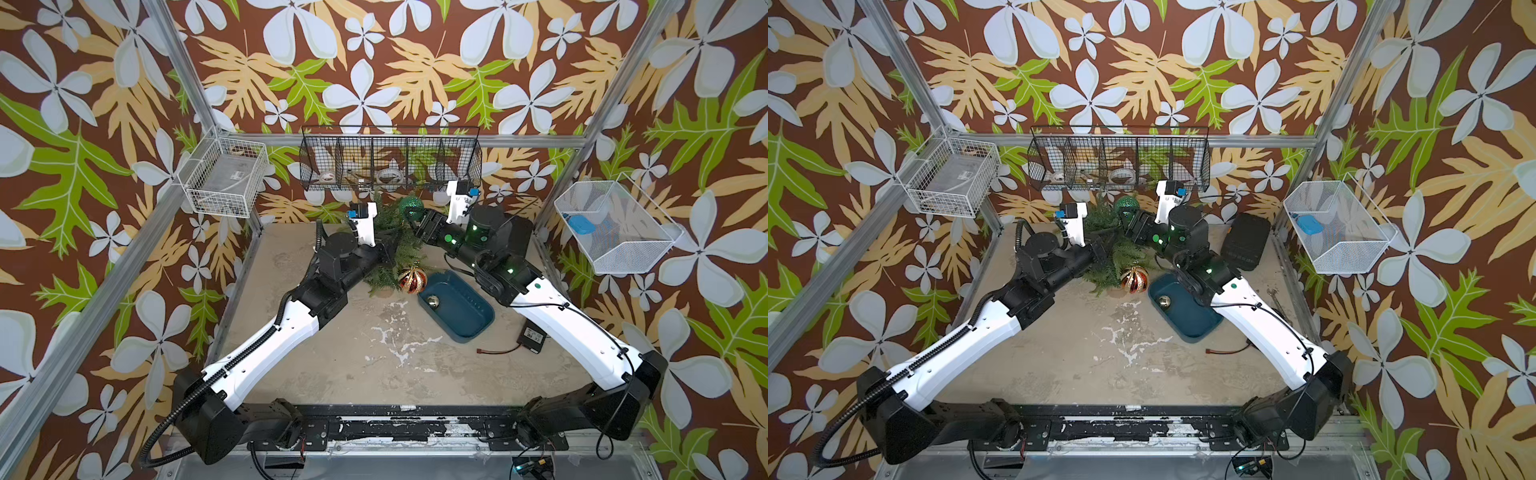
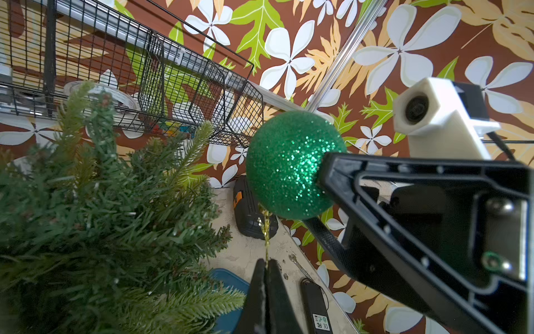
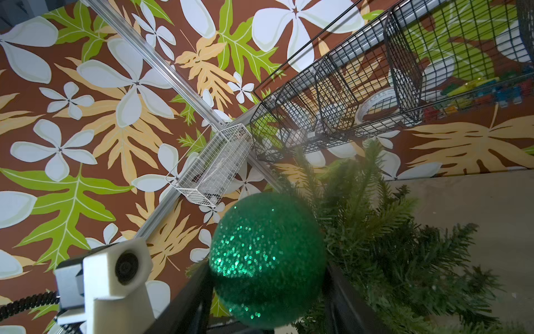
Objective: Decorate the small christmas tree with ornaments
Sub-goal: Hang an ornament on the christmas tree.
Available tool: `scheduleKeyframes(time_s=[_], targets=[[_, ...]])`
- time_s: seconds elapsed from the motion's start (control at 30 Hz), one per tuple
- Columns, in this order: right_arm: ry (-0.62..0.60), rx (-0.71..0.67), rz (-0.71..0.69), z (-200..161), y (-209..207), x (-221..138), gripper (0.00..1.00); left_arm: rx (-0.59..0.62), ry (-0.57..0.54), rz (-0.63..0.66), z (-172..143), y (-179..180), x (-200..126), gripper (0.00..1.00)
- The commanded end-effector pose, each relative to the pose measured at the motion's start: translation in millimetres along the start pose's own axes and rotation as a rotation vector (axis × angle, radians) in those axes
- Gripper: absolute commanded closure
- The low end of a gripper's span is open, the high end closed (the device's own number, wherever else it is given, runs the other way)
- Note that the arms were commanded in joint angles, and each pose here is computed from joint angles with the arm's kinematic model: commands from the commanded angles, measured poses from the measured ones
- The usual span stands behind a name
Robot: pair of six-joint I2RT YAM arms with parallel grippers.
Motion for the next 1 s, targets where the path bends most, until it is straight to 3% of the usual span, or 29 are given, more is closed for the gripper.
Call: scheduleKeyframes(time_s=[0.0, 0.37, 0.97], targets=[[-0.01, -0.008, 0.021, 2, 2, 0, 0.4, 0.013, 0.017, -0.005, -1, 1, 0, 1.0], [0.075, 0.054, 0.099, -12, 5, 3, 0.41, -0.017, 0.011, 0.028, -7, 8, -29, 1.0], [0.167, 0.004, 0.153, -56, 43, 22, 0.41, -0.036, -0.024, 0.098, -13, 33, -84, 1.0]])
Point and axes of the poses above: each gripper's point midway between its finger pads, its own x axis out along the fingers, its own y axis along the line the jaws close on, z = x × y, the point moved 9 cm from there along -x, back along the fingers, and after that the axes turned 9 degrees about x, right-handed, at the moved point
